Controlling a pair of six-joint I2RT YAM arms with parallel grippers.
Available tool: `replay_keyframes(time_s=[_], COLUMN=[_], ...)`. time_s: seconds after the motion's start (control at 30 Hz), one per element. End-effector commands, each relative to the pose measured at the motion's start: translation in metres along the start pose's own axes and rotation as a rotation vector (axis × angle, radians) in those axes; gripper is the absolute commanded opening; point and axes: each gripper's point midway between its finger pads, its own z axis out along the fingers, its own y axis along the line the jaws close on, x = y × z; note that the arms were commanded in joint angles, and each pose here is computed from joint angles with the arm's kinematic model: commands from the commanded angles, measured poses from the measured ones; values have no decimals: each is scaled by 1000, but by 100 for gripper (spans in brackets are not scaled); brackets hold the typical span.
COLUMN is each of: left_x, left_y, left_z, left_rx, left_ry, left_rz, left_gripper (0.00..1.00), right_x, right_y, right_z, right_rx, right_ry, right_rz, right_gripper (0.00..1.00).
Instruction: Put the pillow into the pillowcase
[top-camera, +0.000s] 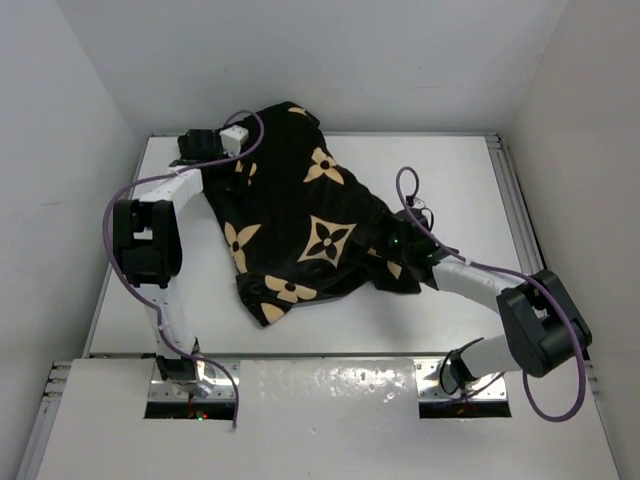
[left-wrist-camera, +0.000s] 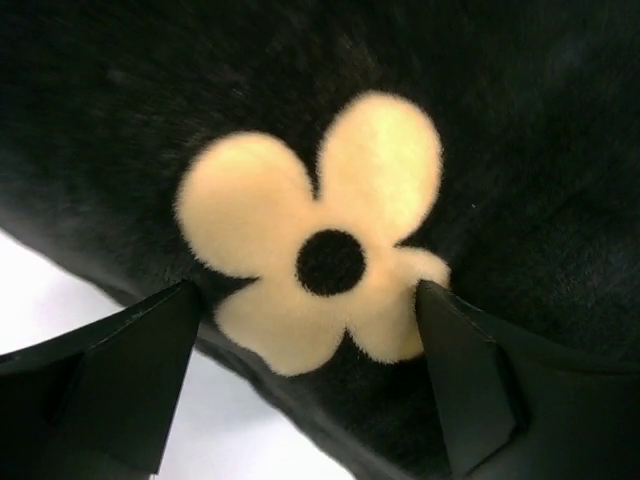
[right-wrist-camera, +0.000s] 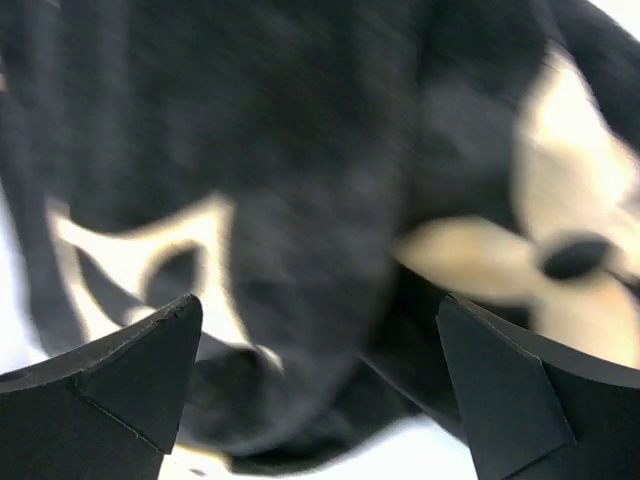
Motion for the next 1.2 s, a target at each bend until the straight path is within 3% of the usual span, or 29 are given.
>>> replay_keyframes(time_s=[0.0,0.07,0.1,0.13,0.17,0.27,0.33,0.37,0.4,0.43,0.5,0.6,0.7,0.73,0.77,0.8,0.87,0.9,0.93,1.0,1.03,1.1,1.13,1.17], left_x=[42,58,60,80,82,103,113,122,122,129,121,100,71,72,57,56,38,32,28,20,16,20,28,36], left_y=[-5,-17,-22,-36,-48,-88,-126,-141,-158,-179,-201,-184,-129,-121,-108,-95,-77,-72,-74,-53,-45,-23,-14,9], left_z=[8,6,0,-3,-6,-26,-43,-54,-66,-78,-91,-90,-88,-93,-98,-105,-119,-125,-132,-152,-158,-168,-168,-170], left_rx=[-10,26,37,75,99,203,313,384,445,520,583,461,317,317,294,284,264,263,279,263,248,194,164,95], left_ry=[80,110,109,141,143,180,182,200,176,206,184,193,177,203,176,172,114,96,90,49,29,11,24,12], left_rz=[65,94,127,142,176,335,428,494,527,556,580,488,274,222,201,159,121,114,111,42,15,-84,-128,-178], left_gripper=[81,65,60,56,52,50,50,50,50,53,64,70,72,73,73,74,77,78,79,82,83,88,89,92], right_x=[-50,-33,-48,-54,-37,-79,-146,-155,-203,-215,-257,-253,-230,-230,-198,-215,-204,-198,-195,-168,-158,-130,-120,-107], right_y=[54,27,48,42,19,37,69,68,108,115,141,140,102,89,53,60,29,23,20,17,19,21,21,27], right_z=[15,45,55,67,88,117,123,133,128,129,134,126,90,80,78,46,20,15,9,5,6,10,13,16], right_rx=[-135,-3,-32,2,72,-4,-68,-45,-126,-144,-224,-243,-163,-127,-57,-79,5,19,26,40,46,78,82,83], right_ry=[-131,-22,-6,11,92,62,-65,-67,-150,-136,-161,-69,-39,-75,-27,-105,-142,-142,-146,-84,-58,13,36,56], right_rz=[111,153,158,185,207,246,167,133,89,30,-11,-30,-97,-104,-95,-123,-114,-118,-127,-188,-218,-263,-264,-260], right_gripper=[98,93,87,77,55,34,30,29,28,30,49,81,95,95,96,96,89,81,59,34,29,33,53,64])
